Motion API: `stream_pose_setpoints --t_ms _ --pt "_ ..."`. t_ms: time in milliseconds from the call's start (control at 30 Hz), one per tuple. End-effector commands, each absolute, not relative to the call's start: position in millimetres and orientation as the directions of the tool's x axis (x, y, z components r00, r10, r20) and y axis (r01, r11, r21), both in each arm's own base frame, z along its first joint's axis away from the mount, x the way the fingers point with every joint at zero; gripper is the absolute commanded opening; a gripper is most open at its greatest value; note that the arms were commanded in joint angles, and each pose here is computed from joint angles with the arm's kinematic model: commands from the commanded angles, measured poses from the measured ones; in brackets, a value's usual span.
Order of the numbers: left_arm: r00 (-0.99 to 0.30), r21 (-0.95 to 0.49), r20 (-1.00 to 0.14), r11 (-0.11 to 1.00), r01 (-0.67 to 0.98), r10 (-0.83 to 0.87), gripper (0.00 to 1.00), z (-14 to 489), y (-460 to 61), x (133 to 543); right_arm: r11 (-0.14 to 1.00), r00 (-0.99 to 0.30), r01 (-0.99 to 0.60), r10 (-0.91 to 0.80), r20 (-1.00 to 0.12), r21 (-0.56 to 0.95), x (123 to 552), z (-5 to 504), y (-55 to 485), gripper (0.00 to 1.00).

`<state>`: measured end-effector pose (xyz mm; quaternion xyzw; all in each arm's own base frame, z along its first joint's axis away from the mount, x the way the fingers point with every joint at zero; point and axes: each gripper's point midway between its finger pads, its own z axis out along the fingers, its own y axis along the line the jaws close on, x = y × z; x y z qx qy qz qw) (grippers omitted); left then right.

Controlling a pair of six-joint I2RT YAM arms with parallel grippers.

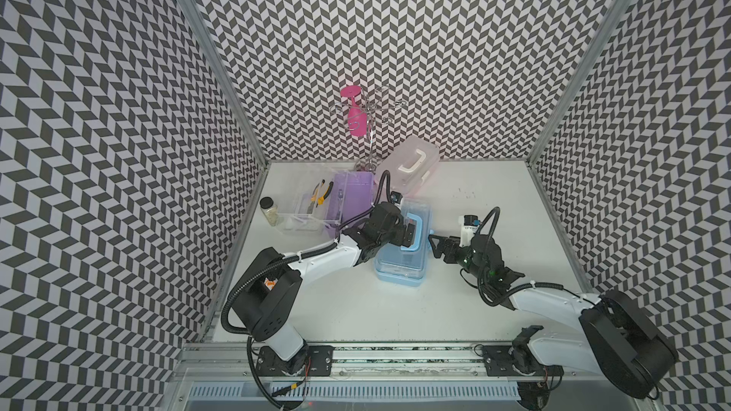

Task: Close toolboxes
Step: Fasten the toolbox latch on the toolbox.

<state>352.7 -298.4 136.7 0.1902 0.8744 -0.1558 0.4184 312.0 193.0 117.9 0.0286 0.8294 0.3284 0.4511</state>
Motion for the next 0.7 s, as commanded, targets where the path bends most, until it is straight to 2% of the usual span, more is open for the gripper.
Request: stream_pose_setpoints --t_ms 0,133,300,600,667 --pt "-0.596 -0.112 -0.771 0.873 0.474 0.225 0.99 130.7 -294.7 341.5 0.656 -0.639 -0.336 0.368 -0.675 0.676 304.6 134.1 214.4 0.86" --pt "-0.595 -0.112 -0.772 0.873 0.474 0.224 0.99 131.3 -293.5 340.6 0.591 -0.68 -0.345 0.378 -0.628 0.729 300.2 133.8 221.1 0.75" --pt "-0.593 -0.11 -0.774 0.875 0.471 0.222 0.99 132.8 -291.5 339.6 0.545 -0.699 -0.347 0.391 -0.598 0.763 297.8 135.8 222.1 0.68" --pt "-0.589 -0.11 -0.778 0.875 0.471 0.219 0.99 134.5 -290.1 339.2 0.553 -0.72 -0.302 0.402 -0.566 0.777 298.9 130.3 214.0 0.57" --pt "-0.59 -0.109 -0.777 0.876 0.471 0.221 0.99 133.4 -290.1 339.2 0.554 -0.723 -0.297 0.402 -0.562 0.778 299.0 129.2 213.8 0.52"
